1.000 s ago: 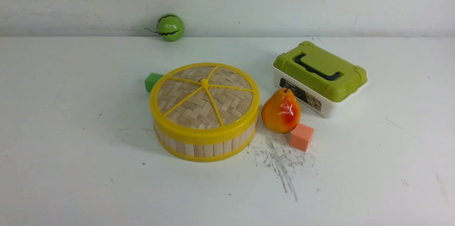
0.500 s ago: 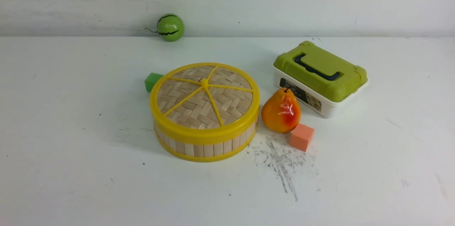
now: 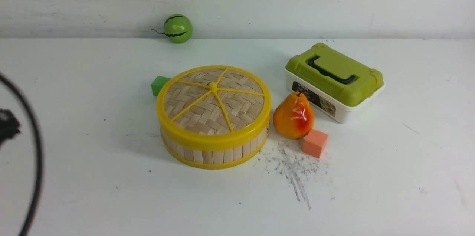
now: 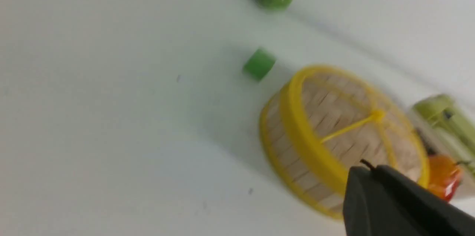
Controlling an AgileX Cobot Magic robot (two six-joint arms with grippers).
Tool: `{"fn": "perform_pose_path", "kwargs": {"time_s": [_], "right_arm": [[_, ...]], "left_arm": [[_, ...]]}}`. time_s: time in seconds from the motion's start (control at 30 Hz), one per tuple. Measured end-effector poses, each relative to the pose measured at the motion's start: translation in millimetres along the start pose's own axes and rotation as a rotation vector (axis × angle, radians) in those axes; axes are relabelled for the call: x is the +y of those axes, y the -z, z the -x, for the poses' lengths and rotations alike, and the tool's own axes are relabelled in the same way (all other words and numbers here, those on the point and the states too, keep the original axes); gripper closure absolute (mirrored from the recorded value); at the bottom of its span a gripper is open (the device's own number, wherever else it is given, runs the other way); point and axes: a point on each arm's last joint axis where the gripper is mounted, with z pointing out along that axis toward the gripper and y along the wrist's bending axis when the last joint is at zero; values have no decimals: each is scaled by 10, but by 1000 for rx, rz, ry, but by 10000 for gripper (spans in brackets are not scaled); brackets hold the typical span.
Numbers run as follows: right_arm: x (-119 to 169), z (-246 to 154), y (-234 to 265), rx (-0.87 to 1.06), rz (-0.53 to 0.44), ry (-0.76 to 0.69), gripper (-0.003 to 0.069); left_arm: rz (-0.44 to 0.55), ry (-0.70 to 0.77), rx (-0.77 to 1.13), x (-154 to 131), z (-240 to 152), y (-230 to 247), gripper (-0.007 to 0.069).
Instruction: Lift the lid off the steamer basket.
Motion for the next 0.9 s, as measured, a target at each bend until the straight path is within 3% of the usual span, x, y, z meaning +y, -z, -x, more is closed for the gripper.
{"fn": "perform_pose_path", "kwargs": {"time_s": [0.17,0.23,0.37,0.67,0.9], "right_arm": [[0,0,0,0,0,0,419],[0,0,0,0,0,0,419],[0,0,0,0,0,0,419],[0,0,0,0,0,0,419],[0,0,0,0,0,0,419]], "left_arm": [[101,-30,279,-12,-86,-561,638],[84,-90,455,-158,-109,-855,638],[-30,-178,635,-504,-120,-1219,638],[-198,-365,703,-1341,-48,-1761,638],[-80,-542,645,-1748,175,-2262,598]]}}
